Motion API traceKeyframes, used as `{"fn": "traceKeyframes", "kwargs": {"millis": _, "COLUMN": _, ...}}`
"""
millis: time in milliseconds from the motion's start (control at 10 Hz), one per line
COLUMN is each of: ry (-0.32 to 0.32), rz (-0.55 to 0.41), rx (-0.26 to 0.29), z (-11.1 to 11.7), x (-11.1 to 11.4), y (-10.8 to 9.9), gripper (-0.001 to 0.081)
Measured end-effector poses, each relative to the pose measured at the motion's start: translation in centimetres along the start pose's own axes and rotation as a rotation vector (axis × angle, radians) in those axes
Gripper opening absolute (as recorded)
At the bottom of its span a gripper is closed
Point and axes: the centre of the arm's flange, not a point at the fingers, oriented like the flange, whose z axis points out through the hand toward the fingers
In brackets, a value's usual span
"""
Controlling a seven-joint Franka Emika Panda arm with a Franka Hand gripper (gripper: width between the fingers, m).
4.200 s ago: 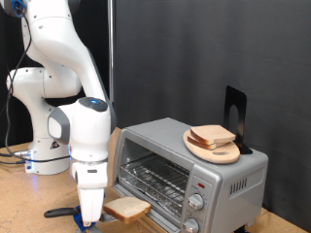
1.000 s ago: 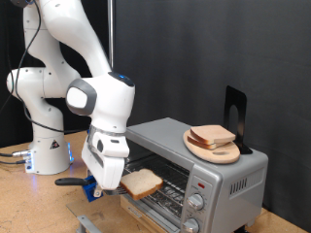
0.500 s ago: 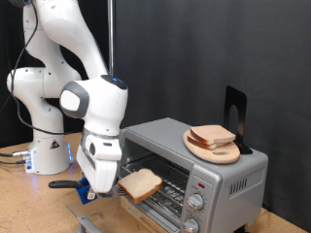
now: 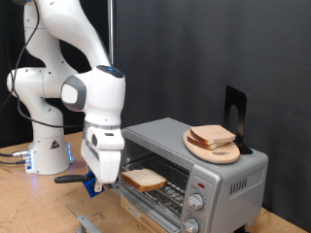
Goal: Make a piece of toast with the oven
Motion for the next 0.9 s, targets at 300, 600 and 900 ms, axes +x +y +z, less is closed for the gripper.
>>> {"fn": "traceKeyframes", "kwargs": {"millis": 300, "ry": -0.002, "rz": 0.007, "rx": -0.013, "z": -0.6, "x": 1.0, "y": -2.6, "gripper": 0.0491}}
{"fn": "traceKeyframes", "kwargs": {"millis": 600, "ry": -0.02, "rz": 0.032, "rx": -0.03, "z": -0.7, "x": 2.3, "y": -5.7, "gripper": 0.0491}}
{"fn": "traceKeyframes", "kwargs": {"millis": 900, "ry": -0.017, "rz": 0.029, "rx": -0.025, "z": -0.7, "x": 2.7, "y": -6.9, "gripper": 0.0491}}
